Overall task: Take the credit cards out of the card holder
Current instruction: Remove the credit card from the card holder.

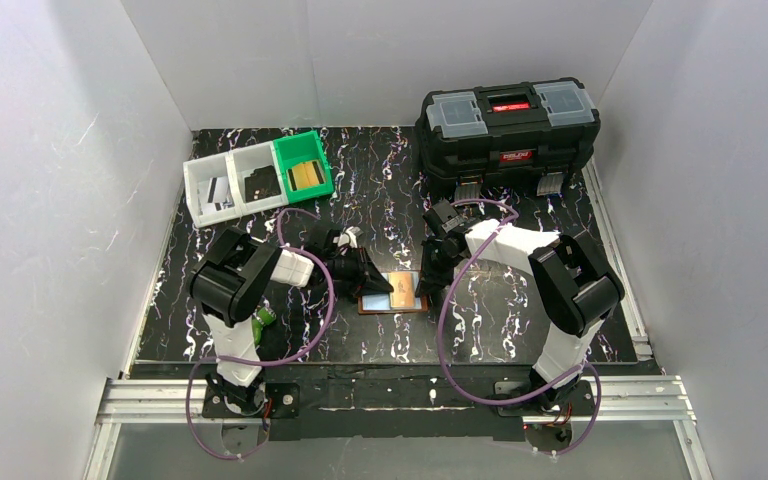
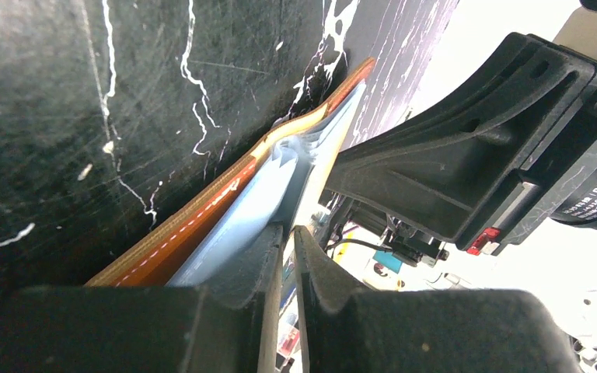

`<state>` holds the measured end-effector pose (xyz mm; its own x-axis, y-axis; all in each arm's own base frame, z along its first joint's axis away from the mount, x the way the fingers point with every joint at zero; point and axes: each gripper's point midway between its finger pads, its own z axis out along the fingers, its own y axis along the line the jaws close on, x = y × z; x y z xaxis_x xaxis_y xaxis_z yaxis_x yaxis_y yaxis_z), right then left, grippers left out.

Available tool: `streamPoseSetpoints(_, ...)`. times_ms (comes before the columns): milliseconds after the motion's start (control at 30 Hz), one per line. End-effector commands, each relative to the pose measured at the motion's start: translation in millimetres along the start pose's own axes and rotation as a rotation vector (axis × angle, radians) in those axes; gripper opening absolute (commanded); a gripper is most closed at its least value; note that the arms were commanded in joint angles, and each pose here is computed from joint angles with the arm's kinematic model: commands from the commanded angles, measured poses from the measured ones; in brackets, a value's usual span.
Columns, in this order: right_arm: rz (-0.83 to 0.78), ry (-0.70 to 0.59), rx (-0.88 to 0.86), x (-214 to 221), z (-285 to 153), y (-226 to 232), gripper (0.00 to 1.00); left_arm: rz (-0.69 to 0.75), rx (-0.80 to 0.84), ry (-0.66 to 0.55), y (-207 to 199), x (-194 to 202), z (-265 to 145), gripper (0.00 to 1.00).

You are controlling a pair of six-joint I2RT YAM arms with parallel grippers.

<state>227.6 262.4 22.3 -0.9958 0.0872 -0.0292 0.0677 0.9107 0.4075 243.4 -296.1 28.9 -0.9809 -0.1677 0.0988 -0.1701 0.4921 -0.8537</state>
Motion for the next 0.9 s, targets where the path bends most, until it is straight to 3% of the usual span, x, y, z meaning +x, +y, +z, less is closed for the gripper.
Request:
streamPoseSetpoints(0, 0.004, 0.039, 0.131, 11, 18, -34, 0.13, 0.023, 0.020, 0.004, -10, -1, 3, 0.09)
streamPoseSetpoints(167, 0.003, 0.037, 0.133, 11, 18, -34, 0.13, 0.016, 0.003, 0.000, -7, 0, -1, 0.00)
streamPoseSetpoints(867, 0.017, 0.044, 0.135, 12, 19, -38, 0.12, 0.004, -0.047, -0.066, 4, -11, -36, 0.00)
